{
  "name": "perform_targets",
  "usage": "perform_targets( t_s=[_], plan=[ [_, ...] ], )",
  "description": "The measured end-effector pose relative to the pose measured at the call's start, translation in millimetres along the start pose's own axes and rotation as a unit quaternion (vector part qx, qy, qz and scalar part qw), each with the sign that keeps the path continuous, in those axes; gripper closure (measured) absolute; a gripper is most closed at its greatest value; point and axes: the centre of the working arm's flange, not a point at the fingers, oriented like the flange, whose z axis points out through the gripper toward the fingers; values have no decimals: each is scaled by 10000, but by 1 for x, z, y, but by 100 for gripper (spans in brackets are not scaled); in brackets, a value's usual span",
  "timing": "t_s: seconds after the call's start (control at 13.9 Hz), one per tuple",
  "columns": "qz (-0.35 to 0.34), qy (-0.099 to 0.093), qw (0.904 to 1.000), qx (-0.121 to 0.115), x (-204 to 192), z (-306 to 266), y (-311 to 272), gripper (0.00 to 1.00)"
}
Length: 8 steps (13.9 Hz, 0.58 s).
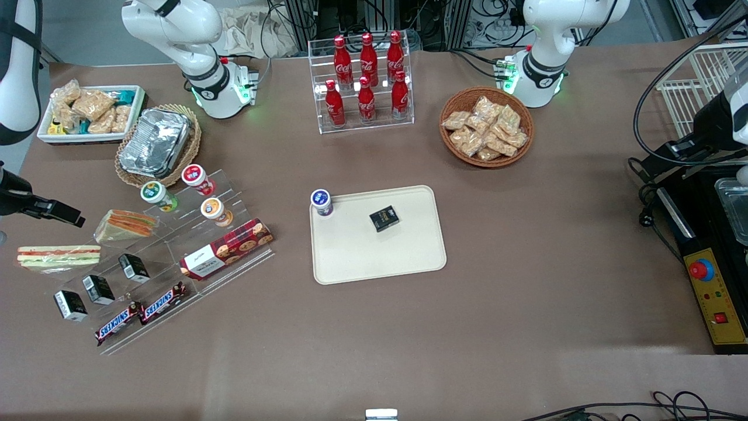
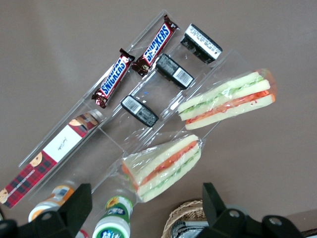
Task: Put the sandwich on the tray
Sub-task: 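Move the right gripper over the wrapped sandwiches in the acrylic rack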
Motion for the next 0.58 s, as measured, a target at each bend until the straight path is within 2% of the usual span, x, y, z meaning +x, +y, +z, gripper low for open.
perform_targets(
  t_s=[0.29, 0.58],
  plan=[
    [18, -27, 10000, -2, 1, 3, 2, 1],
    [30, -136, 9999, -7, -1, 6, 0, 1]
  ],
)
